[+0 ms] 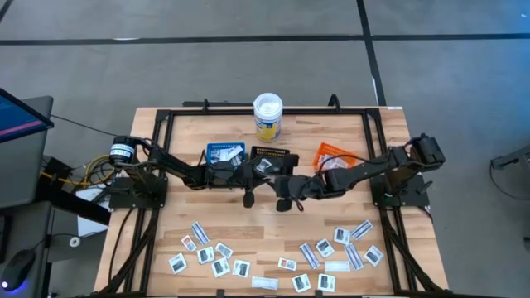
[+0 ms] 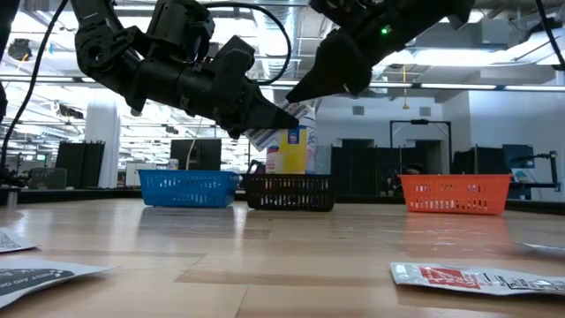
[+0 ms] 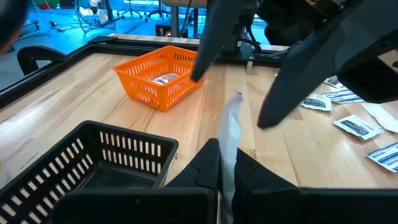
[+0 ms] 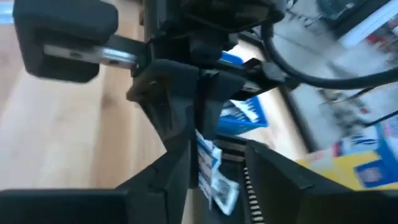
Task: Pick & Place First Aid Supplies
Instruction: Put the blue bandage into the blue bin
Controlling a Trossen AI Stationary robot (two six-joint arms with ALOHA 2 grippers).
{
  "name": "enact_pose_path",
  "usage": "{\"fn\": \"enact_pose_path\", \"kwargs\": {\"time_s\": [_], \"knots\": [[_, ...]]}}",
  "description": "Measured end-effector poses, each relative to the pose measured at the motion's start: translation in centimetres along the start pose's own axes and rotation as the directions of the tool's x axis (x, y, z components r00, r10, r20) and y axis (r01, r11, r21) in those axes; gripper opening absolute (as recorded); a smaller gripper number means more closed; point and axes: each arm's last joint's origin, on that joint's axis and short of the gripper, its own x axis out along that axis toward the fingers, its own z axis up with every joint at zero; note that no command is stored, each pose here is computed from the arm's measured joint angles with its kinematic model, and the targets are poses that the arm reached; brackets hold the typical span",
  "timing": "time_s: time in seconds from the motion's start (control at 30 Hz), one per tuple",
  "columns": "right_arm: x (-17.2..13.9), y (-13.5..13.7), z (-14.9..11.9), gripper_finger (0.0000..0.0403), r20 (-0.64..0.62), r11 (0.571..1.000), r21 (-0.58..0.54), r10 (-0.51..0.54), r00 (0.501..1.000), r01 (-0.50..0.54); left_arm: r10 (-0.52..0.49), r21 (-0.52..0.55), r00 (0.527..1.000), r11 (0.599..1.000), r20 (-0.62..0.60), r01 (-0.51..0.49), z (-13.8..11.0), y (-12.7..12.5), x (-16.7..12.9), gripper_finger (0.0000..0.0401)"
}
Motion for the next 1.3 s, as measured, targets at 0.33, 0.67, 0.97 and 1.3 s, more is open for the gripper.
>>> {"fn": "enact_pose_path", "kwargs": {"time_s": [0.33, 0.67, 0.97, 1.3], "knots": [[1.1, -1.4, -0.6, 0.0167, -0.001, 0.979, 0.138, 0.154, 0.988, -0.153, 0.0, 0.011, 1.0, 1.0, 0.002, 0.0, 0.0, 0.0, 0.0, 0.0007], [1.1, -1.4, -0.4, 0.0047, 0.026, 0.974, 0.138, 0.179, 0.983, -0.181, 0.0, 0.025, 1.0, 1.0, 0.002, 0.0, 0.0, 0.0, 0.0, 0.0008], [1.1, -1.4, -0.5, 0.0003, 0.014, 0.977, 0.124, 0.172, 0.985, -0.172, 0.0, 0.025, 1.0, 1.0, 0.001, 0.0, 0.0, 0.0, 0.0, 0.0008], [1.0, -1.3, -0.7, 0.0003, -0.035, 0.996, 0.052, 0.081, 0.996, -0.079, 0.004, 0.024, 1.0, 1.0, 0.005, -0.004, 0.1, 0.1, 0.0, 0.0011]]}}
